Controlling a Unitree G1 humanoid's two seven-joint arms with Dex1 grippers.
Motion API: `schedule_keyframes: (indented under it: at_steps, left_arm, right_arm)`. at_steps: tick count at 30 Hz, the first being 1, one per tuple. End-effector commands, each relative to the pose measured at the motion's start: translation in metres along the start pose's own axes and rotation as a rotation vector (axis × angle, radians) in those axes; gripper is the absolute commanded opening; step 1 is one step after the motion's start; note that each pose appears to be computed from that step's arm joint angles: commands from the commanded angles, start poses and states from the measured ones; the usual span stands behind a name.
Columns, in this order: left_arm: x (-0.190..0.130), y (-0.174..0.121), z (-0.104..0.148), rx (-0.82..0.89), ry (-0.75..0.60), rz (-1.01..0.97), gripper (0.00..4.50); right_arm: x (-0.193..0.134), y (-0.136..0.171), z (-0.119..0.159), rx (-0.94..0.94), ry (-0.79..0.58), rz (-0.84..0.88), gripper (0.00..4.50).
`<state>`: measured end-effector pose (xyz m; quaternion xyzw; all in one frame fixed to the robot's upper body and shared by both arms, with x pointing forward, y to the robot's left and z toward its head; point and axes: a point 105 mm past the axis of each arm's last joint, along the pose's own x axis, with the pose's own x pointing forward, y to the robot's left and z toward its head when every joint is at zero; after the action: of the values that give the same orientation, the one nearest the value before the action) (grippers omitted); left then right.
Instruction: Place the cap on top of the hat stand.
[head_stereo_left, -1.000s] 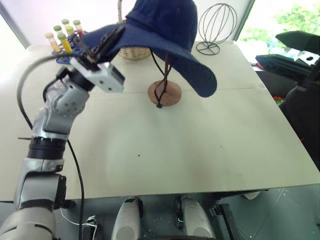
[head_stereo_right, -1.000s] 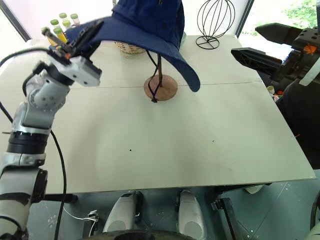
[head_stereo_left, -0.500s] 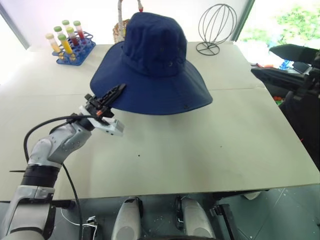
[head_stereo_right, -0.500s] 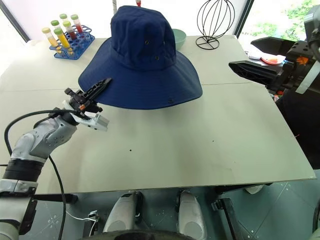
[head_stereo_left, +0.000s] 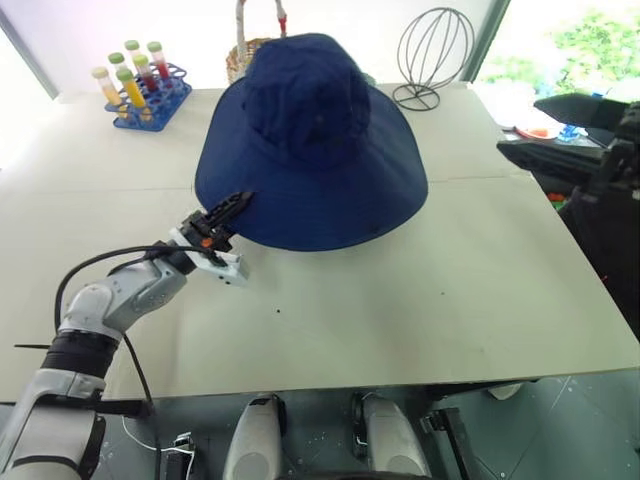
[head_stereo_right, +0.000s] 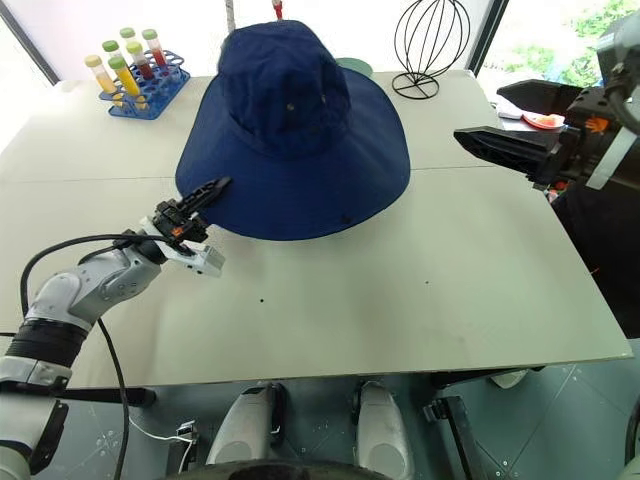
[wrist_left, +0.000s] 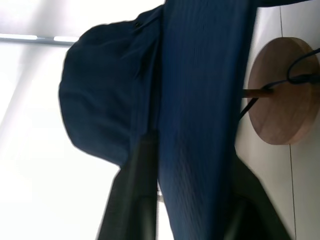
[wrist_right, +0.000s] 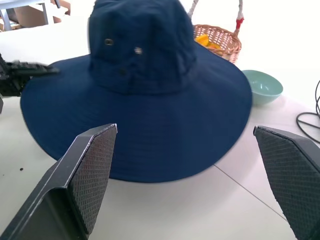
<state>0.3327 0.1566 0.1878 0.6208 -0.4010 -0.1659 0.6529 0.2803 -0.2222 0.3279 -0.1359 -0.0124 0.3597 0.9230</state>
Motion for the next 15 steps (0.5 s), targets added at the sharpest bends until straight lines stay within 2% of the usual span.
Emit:
schedule_keyframes:
  at_steps: [1, 10, 14, 15]
  left_arm:
    - [0.002, 0.031, 0.001, -0.009, -0.014, 0.055, 3.27]
    - [-0.032, 0.057, -0.001, -0.086, 0.056, 0.000, 3.27]
    - [-0.049, 0.066, -0.003, -0.263, 0.115, -0.069, 3.27]
    - [-0.054, 0.067, -0.009, -0.340, 0.166, -0.099, 3.27]
  right_arm:
    - [-0.002, -0.002, 0.014, -0.048, -0.043, -0.008, 4.50]
    - [0.008, -0.009, 0.013, -0.049, -0.050, 0.021, 4.50]
    - [0.012, -0.013, 0.012, -0.054, -0.045, 0.038, 4.50]
    - [0.013, -0.014, 0.012, -0.055, -0.043, 0.043, 4.50]
